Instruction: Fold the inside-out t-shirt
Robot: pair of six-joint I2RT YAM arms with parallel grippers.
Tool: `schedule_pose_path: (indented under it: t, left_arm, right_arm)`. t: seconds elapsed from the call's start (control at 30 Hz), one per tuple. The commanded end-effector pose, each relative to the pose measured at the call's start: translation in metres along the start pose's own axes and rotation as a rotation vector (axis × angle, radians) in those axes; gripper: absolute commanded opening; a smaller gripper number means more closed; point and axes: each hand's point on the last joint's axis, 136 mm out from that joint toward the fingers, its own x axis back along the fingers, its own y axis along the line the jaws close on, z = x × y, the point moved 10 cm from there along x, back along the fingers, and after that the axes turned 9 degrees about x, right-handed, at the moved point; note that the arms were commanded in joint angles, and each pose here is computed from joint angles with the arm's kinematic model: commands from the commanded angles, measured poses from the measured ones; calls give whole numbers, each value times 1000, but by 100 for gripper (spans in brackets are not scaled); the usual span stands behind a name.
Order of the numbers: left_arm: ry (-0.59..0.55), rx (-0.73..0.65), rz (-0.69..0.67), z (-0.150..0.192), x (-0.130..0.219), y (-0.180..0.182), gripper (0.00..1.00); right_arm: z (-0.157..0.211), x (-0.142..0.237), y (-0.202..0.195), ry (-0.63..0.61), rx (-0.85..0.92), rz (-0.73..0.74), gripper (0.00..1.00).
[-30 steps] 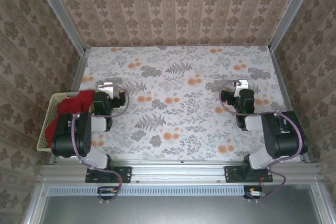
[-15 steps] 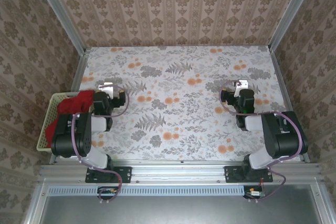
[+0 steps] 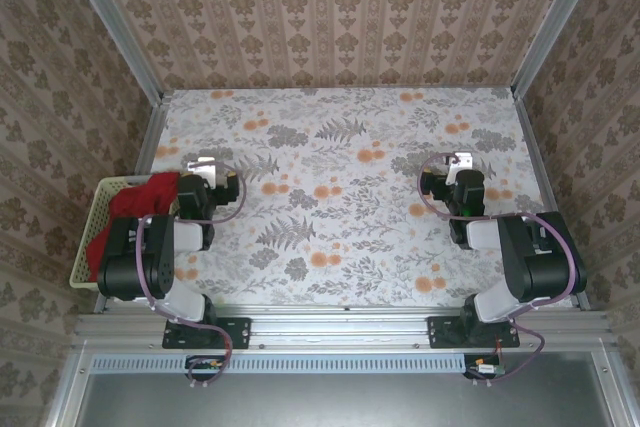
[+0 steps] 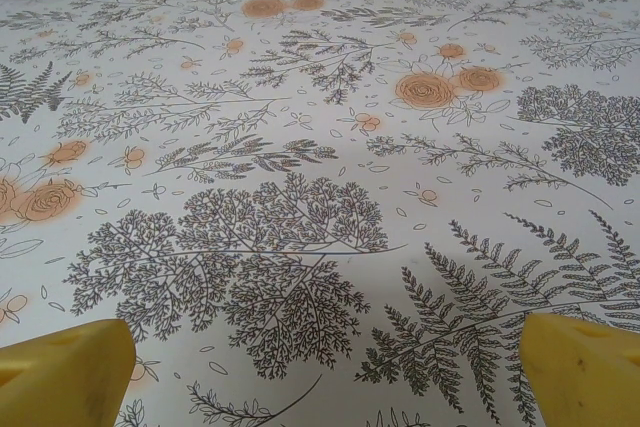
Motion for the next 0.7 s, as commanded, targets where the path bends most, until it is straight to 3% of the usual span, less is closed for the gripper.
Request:
schedule_pose_path:
  t: [0.0, 0.4, 0.5, 0.67]
  left_arm:
    - [-26, -15, -1, -8, -2, 0, 100]
    - [-24, -10, 1, -8, -2, 1, 100]
    - [-60, -86, 63, -7, 5, -13, 100]
    - [-126, -115, 39, -7, 23, -19, 100]
  right_arm:
    - [-9, -2, 0, -38, 10, -14, 100]
    - [-8, -2, 0, -38, 10, -14, 100]
    - [-9, 1, 0, -49, 12, -18, 100]
    - [-15, 19, 0, -117, 22, -28, 100]
